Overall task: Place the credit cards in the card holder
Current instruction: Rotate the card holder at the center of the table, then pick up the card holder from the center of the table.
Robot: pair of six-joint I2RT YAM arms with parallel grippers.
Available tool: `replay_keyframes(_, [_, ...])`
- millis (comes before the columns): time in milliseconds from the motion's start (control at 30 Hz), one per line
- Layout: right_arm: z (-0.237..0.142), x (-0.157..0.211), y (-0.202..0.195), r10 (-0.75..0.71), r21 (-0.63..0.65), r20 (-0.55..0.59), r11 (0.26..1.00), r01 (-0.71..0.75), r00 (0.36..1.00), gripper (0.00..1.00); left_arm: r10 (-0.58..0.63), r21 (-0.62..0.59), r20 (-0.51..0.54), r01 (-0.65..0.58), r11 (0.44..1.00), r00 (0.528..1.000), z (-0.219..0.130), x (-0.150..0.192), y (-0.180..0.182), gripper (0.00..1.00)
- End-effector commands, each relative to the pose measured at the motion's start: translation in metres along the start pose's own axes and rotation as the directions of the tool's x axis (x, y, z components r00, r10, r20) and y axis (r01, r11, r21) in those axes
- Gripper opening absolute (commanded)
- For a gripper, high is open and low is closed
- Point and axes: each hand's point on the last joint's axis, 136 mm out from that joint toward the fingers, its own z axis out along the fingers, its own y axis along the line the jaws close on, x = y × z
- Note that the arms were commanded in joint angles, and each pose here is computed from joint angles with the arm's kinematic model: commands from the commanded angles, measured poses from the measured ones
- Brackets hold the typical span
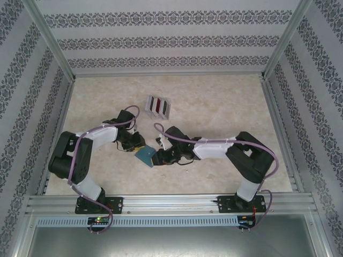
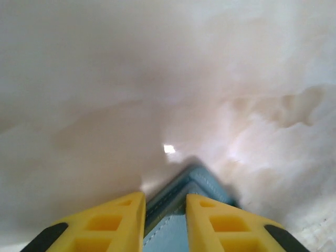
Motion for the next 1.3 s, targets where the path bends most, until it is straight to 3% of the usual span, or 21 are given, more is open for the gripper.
replay_keyframes(0, [-0.014,0.004,0.015,-0.047,-0.004,0.060,0.999,0.047,0.997,0.36,0.178,0.108,-0.031,-0.174,0.979,0.983,0.016,-0.001,-0.045,0.33])
replay_keyframes(200, [-0.057,-0.001,-0.033,-0.062,0.192,0.156,0.981,0.031,0.986,0.41,0.271,0.135,0.014,-0.271,0.953,0.962,0.012,-0.020,-0.081,0.48])
replay_keyframes(333, [-0.062,-0.013,-0.039,-0.108,0.265,0.163,0.962,0.062,0.981,0.47,0.273,0.054,0.102,-0.279,0.959,0.957,-0.024,-0.034,-0.075,0.54])
replay_keyframes(400, [-0.049,-0.019,-0.034,-0.116,0.258,0.149,0.963,0.075,0.982,0.49,0.219,-0.033,0.121,-0.217,0.976,0.968,-0.042,-0.032,-0.050,0.58])
replay_keyframes(500, [-0.028,-0.025,-0.027,-0.137,0.267,0.126,0.958,0.099,0.982,0.51,0.092,-0.168,0.078,-0.078,0.983,0.993,-0.058,-0.001,0.005,0.63])
replay_keyframes(667, [-0.009,-0.034,-0.035,-0.074,0.246,0.130,0.968,0.041,0.989,0.49,-0.020,-0.016,0.013,0.020,1.000,1.000,-0.048,0.056,0.019,0.63])
replay_keyframes(867, [-0.002,-0.039,-0.040,-0.037,0.214,0.108,0.977,0.013,0.993,0.47,-0.057,0.121,-0.013,0.058,0.991,0.998,-0.025,0.062,0.008,0.53])
replay_keyframes(1167, [0.005,-0.040,-0.046,0.071,0.126,0.141,0.988,-0.089,0.987,0.36,0.000,0.136,-0.098,0.014,0.991,0.995,-0.005,0.059,-0.004,0.30])
replay_keyframes(1267, [0.009,-0.040,-0.043,0.091,0.084,0.145,0.991,-0.104,0.985,0.34,0.032,0.159,-0.080,-0.019,0.987,0.996,-0.010,0.055,-0.012,0.13])
